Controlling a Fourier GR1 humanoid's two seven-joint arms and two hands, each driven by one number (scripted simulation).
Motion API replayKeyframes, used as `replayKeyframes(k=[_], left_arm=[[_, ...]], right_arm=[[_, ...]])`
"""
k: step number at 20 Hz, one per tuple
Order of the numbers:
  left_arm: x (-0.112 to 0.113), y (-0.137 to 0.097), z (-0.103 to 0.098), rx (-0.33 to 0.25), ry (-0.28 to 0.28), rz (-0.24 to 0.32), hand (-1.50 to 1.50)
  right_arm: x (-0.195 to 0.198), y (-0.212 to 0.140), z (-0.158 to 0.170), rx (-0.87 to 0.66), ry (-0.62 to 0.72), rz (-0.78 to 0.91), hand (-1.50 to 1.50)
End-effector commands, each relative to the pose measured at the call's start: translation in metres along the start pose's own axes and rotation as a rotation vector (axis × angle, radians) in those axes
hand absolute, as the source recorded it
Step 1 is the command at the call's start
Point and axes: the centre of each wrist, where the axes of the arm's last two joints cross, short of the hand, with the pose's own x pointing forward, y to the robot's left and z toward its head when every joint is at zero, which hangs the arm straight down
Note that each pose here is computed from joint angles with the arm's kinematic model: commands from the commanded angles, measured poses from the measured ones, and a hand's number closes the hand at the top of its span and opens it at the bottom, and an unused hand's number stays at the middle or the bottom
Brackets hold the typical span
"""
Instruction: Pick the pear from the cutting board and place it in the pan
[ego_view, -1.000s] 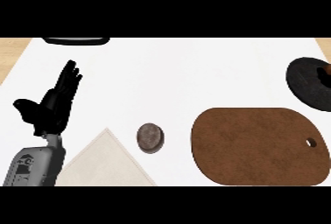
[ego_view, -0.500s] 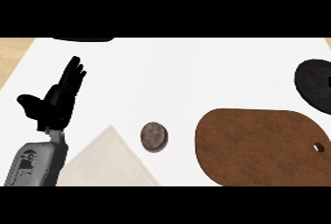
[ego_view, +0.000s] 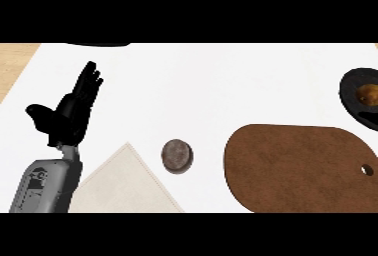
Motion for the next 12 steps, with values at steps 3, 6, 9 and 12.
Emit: replayKeyframes(k=[3,6,9,12], left_arm=[[-0.008,0.005,0.005,0.015,0.010,0.000,0.00],[0.002,0.012,0.008,0.000,-0.006,-0.005,0.00],[-0.015,0.013,0.016,0.039,0.014,-0.003,0.00],[-0.012,0.015,0.009,0.031,0.021,-0.009,0.00]], right_arm=[[-0.013,-0.003,0.006,-0.043,-0.077,-0.117,-1.50],[-0.010,-0.004,0.004,-0.142,-0.113,-0.220,-1.50],[-0.023,-0.024,0.009,-0.193,-0.142,-0.351,-1.50],[-0.040,-0.039,0.018,-0.147,-0.156,-0.453,-1.50]])
